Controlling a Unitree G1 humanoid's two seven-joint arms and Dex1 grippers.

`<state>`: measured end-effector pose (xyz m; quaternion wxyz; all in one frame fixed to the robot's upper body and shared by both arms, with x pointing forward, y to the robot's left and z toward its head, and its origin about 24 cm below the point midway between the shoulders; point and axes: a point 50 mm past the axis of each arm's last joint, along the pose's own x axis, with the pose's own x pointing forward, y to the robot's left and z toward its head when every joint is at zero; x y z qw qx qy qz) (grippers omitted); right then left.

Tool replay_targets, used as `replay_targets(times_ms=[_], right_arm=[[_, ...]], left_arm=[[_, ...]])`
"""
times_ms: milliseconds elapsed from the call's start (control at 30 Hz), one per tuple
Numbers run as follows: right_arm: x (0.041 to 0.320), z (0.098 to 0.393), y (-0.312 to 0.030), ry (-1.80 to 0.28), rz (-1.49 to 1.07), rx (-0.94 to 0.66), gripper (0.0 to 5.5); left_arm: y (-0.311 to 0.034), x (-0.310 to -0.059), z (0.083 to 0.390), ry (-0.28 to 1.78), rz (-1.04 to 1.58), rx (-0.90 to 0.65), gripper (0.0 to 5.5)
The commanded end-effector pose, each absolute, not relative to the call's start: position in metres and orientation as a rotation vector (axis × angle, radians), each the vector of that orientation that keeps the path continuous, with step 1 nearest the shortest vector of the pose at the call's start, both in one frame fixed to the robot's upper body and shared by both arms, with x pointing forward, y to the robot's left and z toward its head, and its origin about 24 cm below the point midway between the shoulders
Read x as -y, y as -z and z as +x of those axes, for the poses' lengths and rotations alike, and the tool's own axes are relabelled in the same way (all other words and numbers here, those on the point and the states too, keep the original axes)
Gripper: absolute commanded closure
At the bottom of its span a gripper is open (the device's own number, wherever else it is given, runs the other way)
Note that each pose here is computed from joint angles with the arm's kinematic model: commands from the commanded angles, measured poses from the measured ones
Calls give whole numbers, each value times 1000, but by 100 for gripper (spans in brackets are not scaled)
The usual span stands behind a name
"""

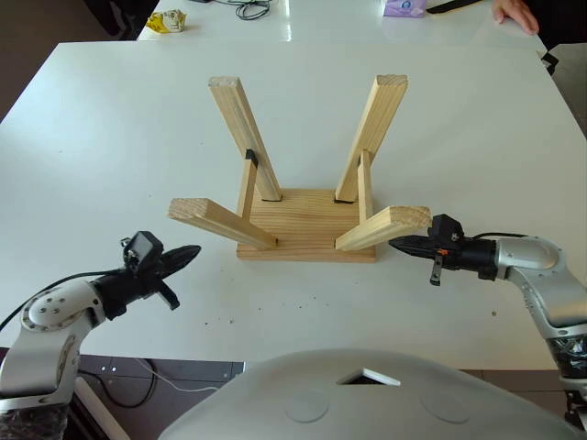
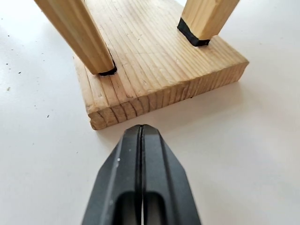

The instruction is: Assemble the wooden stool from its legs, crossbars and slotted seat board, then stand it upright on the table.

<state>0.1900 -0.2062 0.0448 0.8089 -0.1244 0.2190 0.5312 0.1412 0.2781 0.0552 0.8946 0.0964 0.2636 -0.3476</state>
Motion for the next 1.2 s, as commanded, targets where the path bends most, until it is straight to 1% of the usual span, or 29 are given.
replay_targets(times_ms=[33,200,400,700,767,867,967,1200], right_arm=[[198,192,-40,-1149,-276,-465,550],[196,188,-38,-1200,-260,-489,550],[193,183,-38,-1227,-237,-498,550],[190,181,-40,-1247,-218,-496,550],[188,182,-41,-1250,-216,-493,550],[184,183,-41,-1261,-209,-485,550],[183,179,-47,-1279,-198,-478,550],[185,169,-66,-1317,-170,-453,550]], left_arm=[[-39,-264,157,805,241,-535,547],[-30,-254,156,857,241,-533,547],[-32,-247,144,927,223,-545,547],[-38,-248,158,919,234,-505,547],[-38,-245,159,935,225,-497,547],[-40,-234,155,990,200,-487,547],[-45,-223,142,1065,165,-487,547],[-63,-220,135,1098,145,-466,547]])
